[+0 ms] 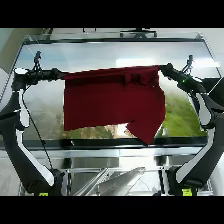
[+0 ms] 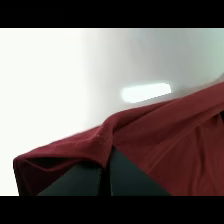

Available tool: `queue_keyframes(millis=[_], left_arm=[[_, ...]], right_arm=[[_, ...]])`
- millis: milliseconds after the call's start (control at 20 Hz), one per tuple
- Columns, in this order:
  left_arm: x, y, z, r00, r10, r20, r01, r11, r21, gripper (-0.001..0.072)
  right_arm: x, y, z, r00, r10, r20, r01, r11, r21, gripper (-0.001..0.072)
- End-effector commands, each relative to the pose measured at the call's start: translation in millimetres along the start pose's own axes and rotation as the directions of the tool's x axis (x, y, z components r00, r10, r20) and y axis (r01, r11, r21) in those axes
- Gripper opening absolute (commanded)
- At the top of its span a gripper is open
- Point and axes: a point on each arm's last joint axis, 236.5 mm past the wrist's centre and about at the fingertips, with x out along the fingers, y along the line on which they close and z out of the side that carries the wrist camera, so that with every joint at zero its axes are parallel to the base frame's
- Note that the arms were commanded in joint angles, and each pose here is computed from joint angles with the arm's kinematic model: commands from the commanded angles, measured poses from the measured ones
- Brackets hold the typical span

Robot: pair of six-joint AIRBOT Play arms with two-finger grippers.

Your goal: Fold the shirts.

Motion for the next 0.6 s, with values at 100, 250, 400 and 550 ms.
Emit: queue_keyframes(millis=[100,250,400,550], left_arm=[[8,13,-8,0.999,0.032,0.007,-0.032,0.999,0.01,0.0018],[14,30,-24,0.998,0.057,-0.004,-0.057,0.998,-0.036,0.0018],[18,38,-30,0.997,0.072,-0.004,-0.072,0.996,-0.057,0.0019],[18,39,-29,0.997,0.076,0.001,-0.076,0.996,-0.052,0.0019]], right_arm=[[0,-23,-28,0.986,-0.093,-0.136,0.08,0.992,-0.1,0.0013],[-8,-48,-47,0.957,-0.193,-0.217,0.162,0.975,-0.153,0.0013],[-8,-60,-56,0.945,-0.223,-0.24,0.186,0.968,-0.166,0.0014],[-6,-71,-54,0.944,-0.249,-0.217,0.216,0.962,-0.165,0.0014]])
